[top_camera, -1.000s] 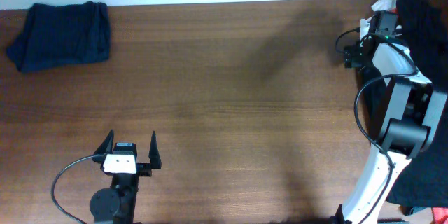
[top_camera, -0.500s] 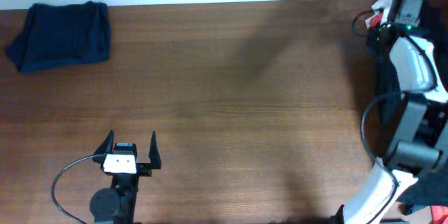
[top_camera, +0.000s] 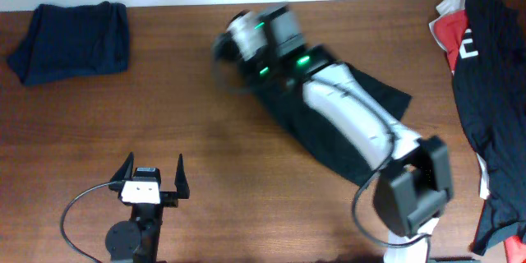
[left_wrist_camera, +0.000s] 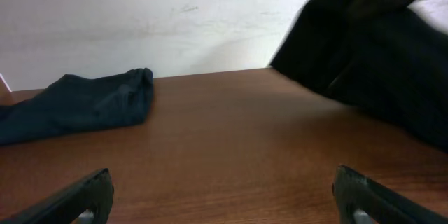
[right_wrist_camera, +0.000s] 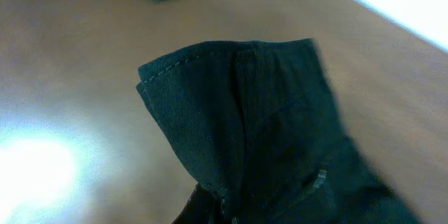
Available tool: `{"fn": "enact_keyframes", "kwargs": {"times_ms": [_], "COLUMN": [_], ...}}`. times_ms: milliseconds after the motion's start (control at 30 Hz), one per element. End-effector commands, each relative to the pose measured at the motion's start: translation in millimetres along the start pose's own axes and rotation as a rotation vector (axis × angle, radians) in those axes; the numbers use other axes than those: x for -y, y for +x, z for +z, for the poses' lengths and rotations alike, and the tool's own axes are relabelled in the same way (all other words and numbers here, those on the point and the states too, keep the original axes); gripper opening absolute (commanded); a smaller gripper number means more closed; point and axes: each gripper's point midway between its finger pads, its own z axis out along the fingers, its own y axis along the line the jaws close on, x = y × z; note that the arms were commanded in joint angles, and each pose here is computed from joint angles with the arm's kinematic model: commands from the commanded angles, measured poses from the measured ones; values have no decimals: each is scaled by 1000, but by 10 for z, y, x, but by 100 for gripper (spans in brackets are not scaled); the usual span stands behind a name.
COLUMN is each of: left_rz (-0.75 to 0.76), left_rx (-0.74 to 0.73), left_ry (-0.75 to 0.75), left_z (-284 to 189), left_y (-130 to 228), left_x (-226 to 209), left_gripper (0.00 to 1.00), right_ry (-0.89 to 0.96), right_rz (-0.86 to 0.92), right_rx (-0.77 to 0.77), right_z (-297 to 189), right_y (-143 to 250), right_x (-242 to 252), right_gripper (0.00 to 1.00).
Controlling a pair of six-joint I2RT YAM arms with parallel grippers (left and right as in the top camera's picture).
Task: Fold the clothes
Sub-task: 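Drag the black shorts leftward to the table center with the right gripper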
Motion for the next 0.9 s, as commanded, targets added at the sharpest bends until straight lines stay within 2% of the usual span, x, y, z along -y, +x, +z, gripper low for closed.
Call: {"fn": "enact_keyframes", "kwargs": {"times_ms": [0, 33, 67, 100, 133, 167, 233, 267, 300, 333, 433, 533, 600, 633, 667, 867], "left_rz": [15, 15, 15, 15, 14, 15, 15, 15, 15, 15, 15, 14, 15, 15, 15, 15], "left_rx": [-1, -1, -1, -1, -1, -1, -1, -1, -1, -1, -1, -1, -1, -1, -1, -1], "left_ry": [-7, -7, -7, -7, -7, -7, -7, -7, -7, -7, -7, -7, -7, -7, -7, -7], "left_z": [-1, -1, -1, -1, -1, -1, -1, -1, -1, -1, -1, -1, -1, -1, -1, -1], "left_y": [13, 13, 13, 13, 13, 13, 13, 13, 13, 13, 13, 13, 13, 13, 13, 13], "left_x": [-16, -16, -16, -16, -16, -16, -16, -16, -16, -16, -16, -17, -16, -16, -16, -16], "left_gripper": [99, 99, 99, 99, 99, 100, 99, 99, 99, 99, 99, 99, 99, 99, 99, 99], "right_ry": [-77, -73, -82, -85, -89, -72, 68, 149, 222, 261, 481, 557, 566, 561, 556, 540], "right_rz": [-20, -6, 16, 46, 51, 59, 190, 266, 332, 387, 661, 875, 941, 957, 964, 988], "right_rx": [31, 25, 13, -6, -34, -52, -63, -70, -98, -142, -417, -503, -589, -632, -660, -773], "right_z": [38, 52, 52, 42, -26, -162, -590, -825, -1084, -1215, -1577, -1612, -1525, -1451, -1381, -968], "right_y": [-177, -166, -140, -98, -43, -23, -13, 37, 174, 339, 1323, 1896, 2226, 2357, 2439, 2887], "right_x": [-664, -726, -757, -764, -784, -759, -353, -61, 290, 513, 1243, 1702, 1866, 1887, 1895, 1984], "right_gripper": [7, 25, 17, 17, 54, 60, 61, 73, 99, 99, 98, 99, 98, 89, 75, 75]}}
